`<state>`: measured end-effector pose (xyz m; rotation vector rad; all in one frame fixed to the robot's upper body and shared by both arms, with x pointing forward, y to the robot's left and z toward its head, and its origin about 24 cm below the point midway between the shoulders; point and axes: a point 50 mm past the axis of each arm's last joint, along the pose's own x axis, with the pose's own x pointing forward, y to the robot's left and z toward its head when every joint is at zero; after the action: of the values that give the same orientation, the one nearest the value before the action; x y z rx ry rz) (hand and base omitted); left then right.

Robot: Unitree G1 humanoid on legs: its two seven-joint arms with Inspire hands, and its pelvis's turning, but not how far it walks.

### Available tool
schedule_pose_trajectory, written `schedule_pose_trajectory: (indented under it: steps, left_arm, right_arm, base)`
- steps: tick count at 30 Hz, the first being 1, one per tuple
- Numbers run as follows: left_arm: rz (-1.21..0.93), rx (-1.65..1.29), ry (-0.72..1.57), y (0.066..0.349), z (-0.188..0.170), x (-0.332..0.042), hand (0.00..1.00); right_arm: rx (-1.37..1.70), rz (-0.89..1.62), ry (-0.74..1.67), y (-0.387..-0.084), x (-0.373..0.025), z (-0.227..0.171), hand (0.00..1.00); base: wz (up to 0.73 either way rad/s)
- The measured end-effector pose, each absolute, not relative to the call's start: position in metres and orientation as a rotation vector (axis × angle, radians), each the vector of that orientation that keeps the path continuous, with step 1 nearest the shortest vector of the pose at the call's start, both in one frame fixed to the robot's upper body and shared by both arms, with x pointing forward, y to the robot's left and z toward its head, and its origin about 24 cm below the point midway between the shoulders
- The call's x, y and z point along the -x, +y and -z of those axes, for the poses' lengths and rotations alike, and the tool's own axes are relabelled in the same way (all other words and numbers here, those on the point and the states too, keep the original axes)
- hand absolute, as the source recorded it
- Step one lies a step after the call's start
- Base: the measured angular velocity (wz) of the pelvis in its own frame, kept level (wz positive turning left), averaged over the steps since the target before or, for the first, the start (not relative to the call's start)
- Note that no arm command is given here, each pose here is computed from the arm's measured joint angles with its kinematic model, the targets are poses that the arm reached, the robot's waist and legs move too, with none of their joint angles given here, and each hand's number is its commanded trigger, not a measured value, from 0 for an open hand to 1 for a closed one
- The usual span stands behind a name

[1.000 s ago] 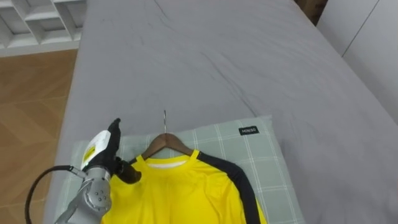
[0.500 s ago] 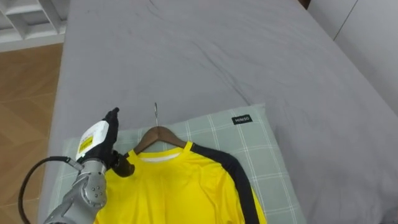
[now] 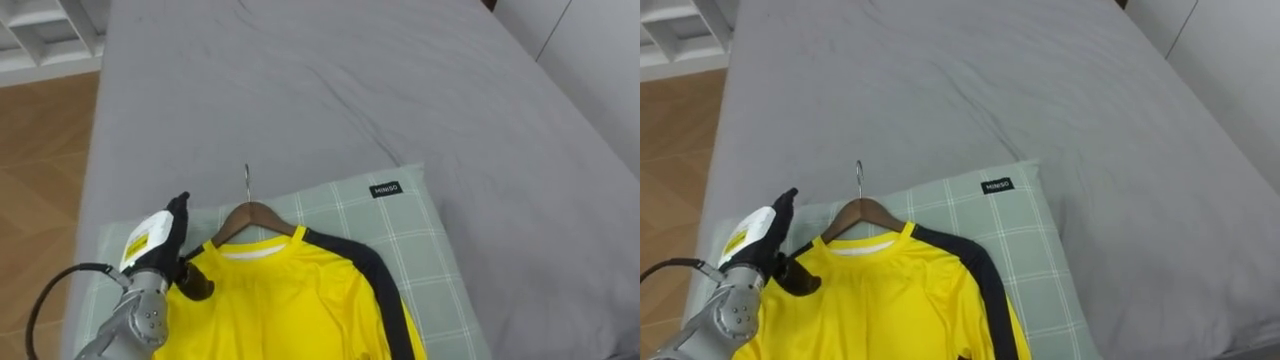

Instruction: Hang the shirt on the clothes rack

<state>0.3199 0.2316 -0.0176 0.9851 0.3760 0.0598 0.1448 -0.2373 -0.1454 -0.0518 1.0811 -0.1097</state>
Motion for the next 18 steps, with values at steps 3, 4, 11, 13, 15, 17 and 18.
schedule_pose_trajectory:
  steps: [3,4,11,13,15,17,18]
  left_arm:
    - [-0.041,-0.984,0.412,0.232,0.021,-0.318,0.0]
    - [-0.039,-0.986,0.416,0.232,0.021,-0.318,0.0]
    - [-0.008,-0.986,0.48,0.231,0.031,-0.313,0.0]
    - [-0.005,-0.983,0.486,0.229,0.032,-0.312,0.0]
    - [-0.002,-0.98,0.49,0.227,0.033,-0.312,0.0]
    - [0.001,-0.977,0.491,0.226,0.033,-0.312,0.0]
    - [0.004,-0.975,0.492,0.225,0.034,-0.312,0.0]
  right_arm:
    - [0.046,0.103,1.087,-0.237,-0.145,0.146,0.0]
    - [0.046,0.102,1.085,-0.237,-0.146,0.145,0.0]
    - [0.047,0.117,1.084,-0.237,-0.146,0.145,0.0]
    - [0.047,0.117,1.081,-0.237,-0.147,0.145,0.0]
    - [0.047,0.116,1.079,-0.237,-0.148,0.145,0.0]
    - [0.047,0.116,1.08,-0.237,-0.147,0.145,0.0]
    - [0.047,0.117,1.08,-0.237,-0.148,0.145,0.0]
  base:
    - [0.0]
    - [0.0]
    - [0.01]
    - [0.0]
    - [0.0]
    - [0.0]
    - [0.0]
